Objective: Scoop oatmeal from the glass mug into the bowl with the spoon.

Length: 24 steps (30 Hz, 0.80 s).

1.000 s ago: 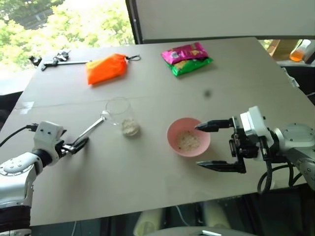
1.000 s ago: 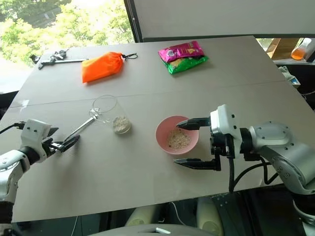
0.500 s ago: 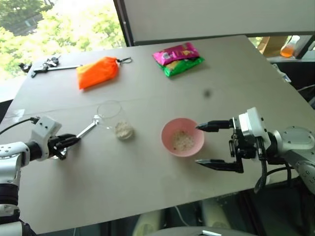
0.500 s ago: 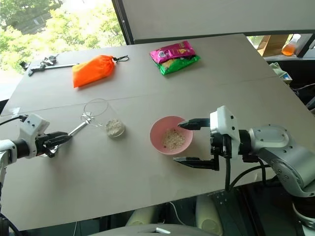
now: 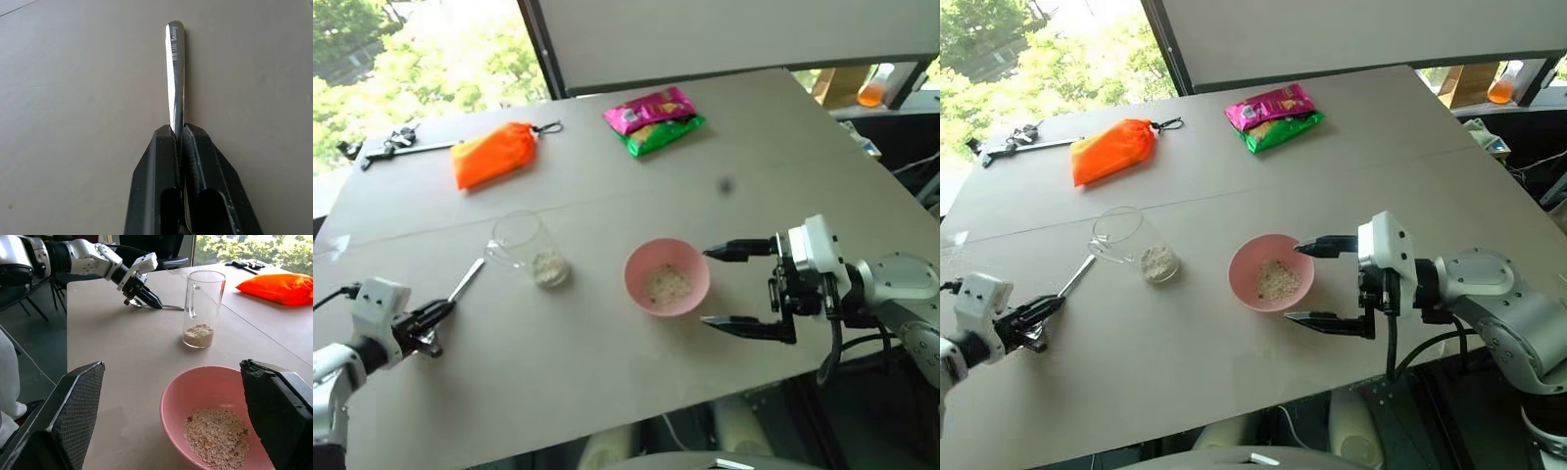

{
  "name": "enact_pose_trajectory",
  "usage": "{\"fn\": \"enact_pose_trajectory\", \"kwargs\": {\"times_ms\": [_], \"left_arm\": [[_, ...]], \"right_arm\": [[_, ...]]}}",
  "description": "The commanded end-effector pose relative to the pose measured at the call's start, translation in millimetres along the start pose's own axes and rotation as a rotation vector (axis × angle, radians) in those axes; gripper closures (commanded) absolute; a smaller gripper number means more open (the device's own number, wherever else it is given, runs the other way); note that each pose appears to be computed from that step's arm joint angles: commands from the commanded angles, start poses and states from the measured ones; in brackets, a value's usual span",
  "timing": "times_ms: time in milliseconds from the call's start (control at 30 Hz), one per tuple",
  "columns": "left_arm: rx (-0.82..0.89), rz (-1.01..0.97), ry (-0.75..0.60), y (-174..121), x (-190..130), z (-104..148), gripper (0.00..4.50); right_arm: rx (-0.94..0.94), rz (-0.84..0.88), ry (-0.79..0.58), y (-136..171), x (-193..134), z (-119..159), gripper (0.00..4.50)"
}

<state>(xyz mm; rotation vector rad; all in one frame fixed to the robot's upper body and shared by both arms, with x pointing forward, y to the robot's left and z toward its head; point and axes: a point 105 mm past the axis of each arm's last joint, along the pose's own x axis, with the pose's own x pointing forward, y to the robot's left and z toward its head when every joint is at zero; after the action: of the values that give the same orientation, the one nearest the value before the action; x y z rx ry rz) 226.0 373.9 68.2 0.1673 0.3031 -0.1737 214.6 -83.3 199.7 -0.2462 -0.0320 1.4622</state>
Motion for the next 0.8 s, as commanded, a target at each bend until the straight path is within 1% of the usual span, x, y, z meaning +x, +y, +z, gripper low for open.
{"fn": "enact_pose_trajectory", "kwargs": {"times_ms": [33,100,233,267,367,400,467,600,667,733,800], "left_arm": [[-0.006,0.100,-0.172,-4.3,-10.7,27.9,4.42],[-0.021,0.148,-0.248,-8.0,-16.8,43.6,4.42],[-0.039,0.201,-0.402,-12.9,-27.7,90.0,4.42],[-0.044,0.199,-0.432,-14.1,-28.8,101.3,4.42],[-0.062,0.179,-0.475,-19.1,-29.9,120.5,4.42],[-0.052,0.125,-0.502,-29.2,-28.5,135.3,4.42],[-0.035,0.018,-0.536,-50.6,-26.7,156.7,4.42],[0.002,-0.153,-0.572,-89.3,-22.6,183.4,4.42],[-0.011,-0.223,-0.603,-107.2,-17.2,193.9,4.42],[-0.007,-0.331,-0.603,-135.3,-10.7,198.7,4.42],[0.002,-0.422,-0.599,-160.7,-6.6,201.0,4.42]], "right_arm": [[-0.042,0.031,-0.024,1.2,3.3,8.1,0.00],[-0.042,0.042,-0.028,-0.6,5.0,8.5,0.00],[-0.039,0.065,-0.038,-4.5,8.0,10.1,0.00],[-0.039,0.068,-0.039,-5.4,8.5,10.3,0.00],[-0.040,0.072,-0.043,-7.5,9.6,11.1,0.00],[-0.042,0.058,-0.059,-11.1,10.4,13.1,0.00],[-0.032,0.025,-0.095,-17.7,11.6,18.0,0.00],[0.040,-0.046,-0.192,-28.2,12.6,31.6,0.00],[0.066,-0.084,-0.223,-32.6,13.2,36.6,0.00],[0.093,-0.144,-0.214,-38.8,14.2,36.7,0.00],[0.135,-0.200,-0.235,-45.8,14.8,40.3,0.00]]}}
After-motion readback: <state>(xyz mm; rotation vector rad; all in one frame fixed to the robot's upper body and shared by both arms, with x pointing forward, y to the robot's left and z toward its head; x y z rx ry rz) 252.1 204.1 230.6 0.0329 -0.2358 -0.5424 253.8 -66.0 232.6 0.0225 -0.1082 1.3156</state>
